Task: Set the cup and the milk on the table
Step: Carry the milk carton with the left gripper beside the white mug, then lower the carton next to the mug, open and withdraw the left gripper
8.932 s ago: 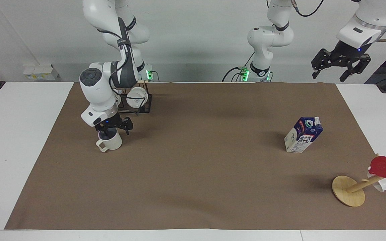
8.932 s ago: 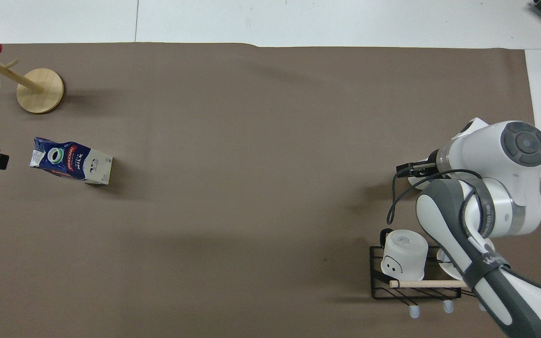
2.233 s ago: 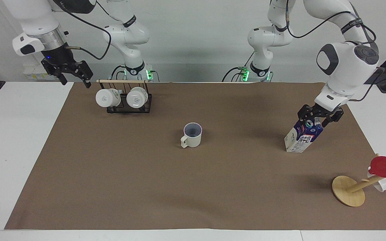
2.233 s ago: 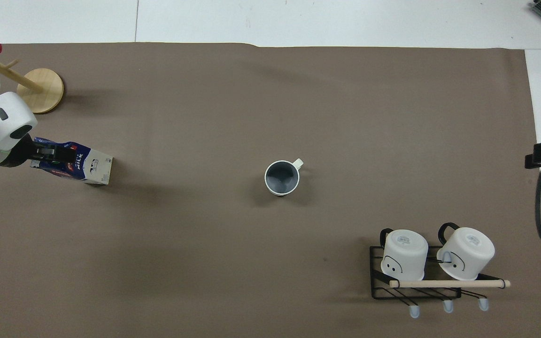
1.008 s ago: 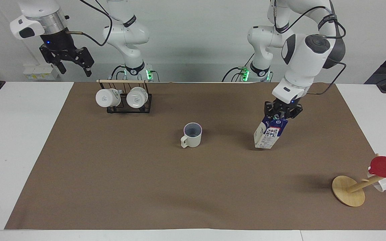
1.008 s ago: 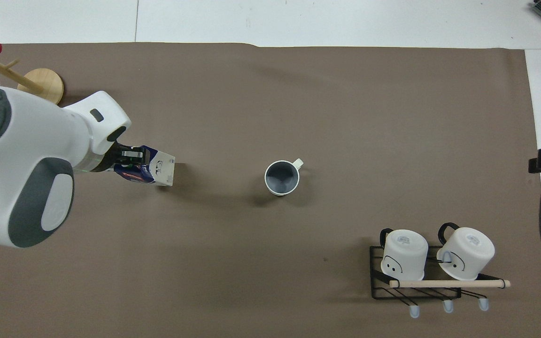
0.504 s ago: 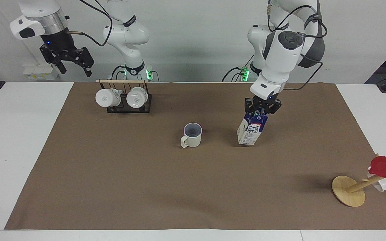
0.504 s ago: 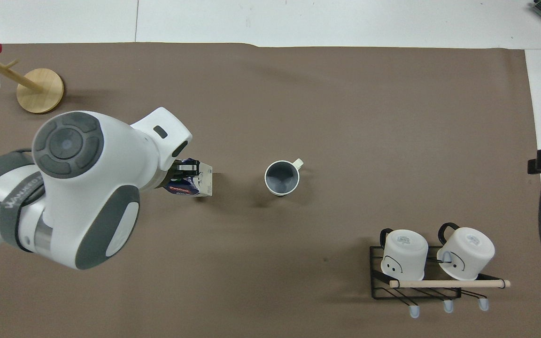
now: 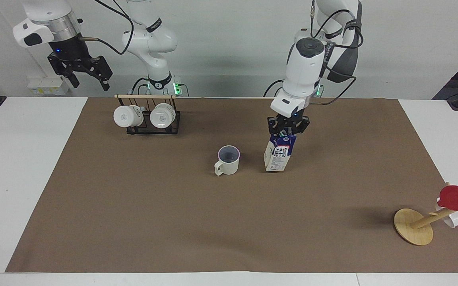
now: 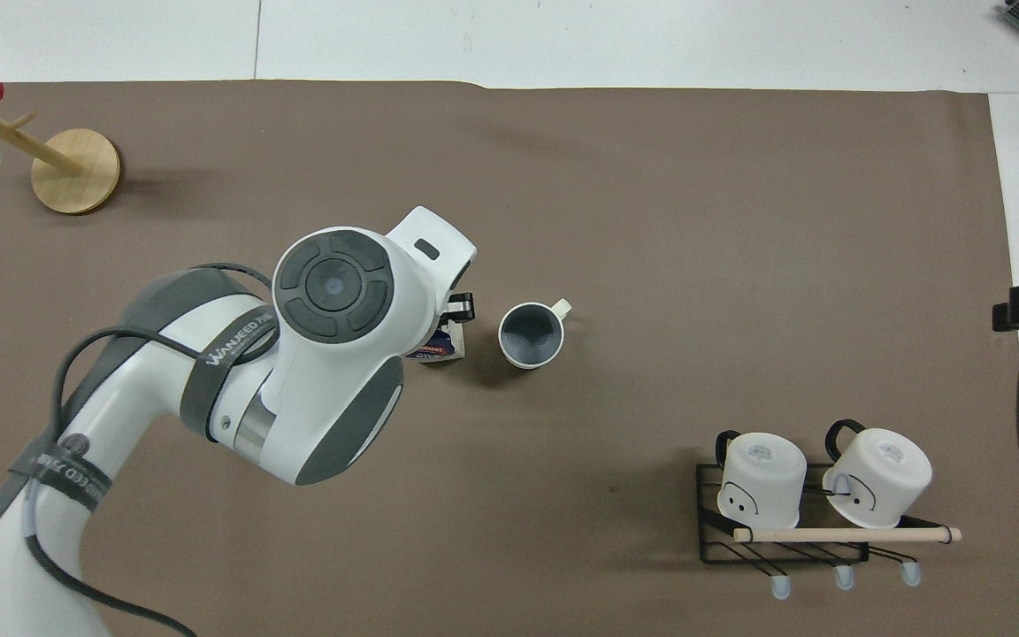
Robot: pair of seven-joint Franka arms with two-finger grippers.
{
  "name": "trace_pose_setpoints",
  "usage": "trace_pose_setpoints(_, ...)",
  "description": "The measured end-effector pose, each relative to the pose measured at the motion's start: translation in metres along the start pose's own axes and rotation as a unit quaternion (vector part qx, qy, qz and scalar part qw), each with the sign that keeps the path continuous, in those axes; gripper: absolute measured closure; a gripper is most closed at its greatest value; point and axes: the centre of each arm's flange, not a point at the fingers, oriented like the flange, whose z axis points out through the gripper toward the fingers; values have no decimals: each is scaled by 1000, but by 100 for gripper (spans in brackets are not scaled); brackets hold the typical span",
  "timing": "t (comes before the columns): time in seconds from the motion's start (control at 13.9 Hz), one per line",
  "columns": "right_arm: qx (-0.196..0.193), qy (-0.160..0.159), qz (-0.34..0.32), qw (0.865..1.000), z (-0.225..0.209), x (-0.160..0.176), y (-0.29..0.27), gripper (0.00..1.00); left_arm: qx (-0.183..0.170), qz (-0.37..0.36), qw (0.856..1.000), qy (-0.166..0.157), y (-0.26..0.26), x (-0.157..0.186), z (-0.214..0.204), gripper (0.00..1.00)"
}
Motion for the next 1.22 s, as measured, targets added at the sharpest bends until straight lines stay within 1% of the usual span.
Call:
trace_pose_setpoints(0.29, -1, -12, 0, 1000, 3, -2, 0, 0, -2, 5, 1000, 1, 15, -8, -1, 57)
trace_pose_setpoints(0.58, -1, -13, 0, 1000, 4, -1, 0, 0, -2, 11, 1000, 1, 20, -13, -1, 57)
trace_pose_setpoints(0.65, -1, -13, 0, 1000, 4, -1, 0, 0, -2, 12, 1000, 1, 21, -14, -1, 52)
trace_pose_setpoints(0.72, -1, -13, -1, 1000, 4, -1, -1, 0, -2, 13, 1000, 1, 22, -14, -1, 52)
trace_pose_setpoints(0.79, -1, -13, -1, 1000, 4, -1, -1, 0, -2, 14, 1000, 1, 23, -15, -1, 46)
trace_pose_setpoints(0.86, -1, -13, -2, 1000, 4, -1, -2, 0, -2, 14, 1000, 0, 23, -15, 0, 32)
trace_pose_setpoints(0.94, -1, -13, -2, 1000, 4, -1, -2, 0, -2, 15, 1000, 0, 24, -15, 0, 22)
trace_pose_setpoints(1.01, -1, -13, -2, 1000, 4, -1, -2, 0, -2, 15, 1000, 1, 24, -15, -1, 9)
trace_pose_setpoints(1.08, -1, -13, -1, 1000, 4, -1, -1, 0, -3, 14, 1000, 2, 24, -15, -3, 0)
trace_pose_setpoints(1.22, -1, -13, -1, 1000, 4, -1, -1, 0, -8, 12, 1000, 9, 22, -13, -16, 0)
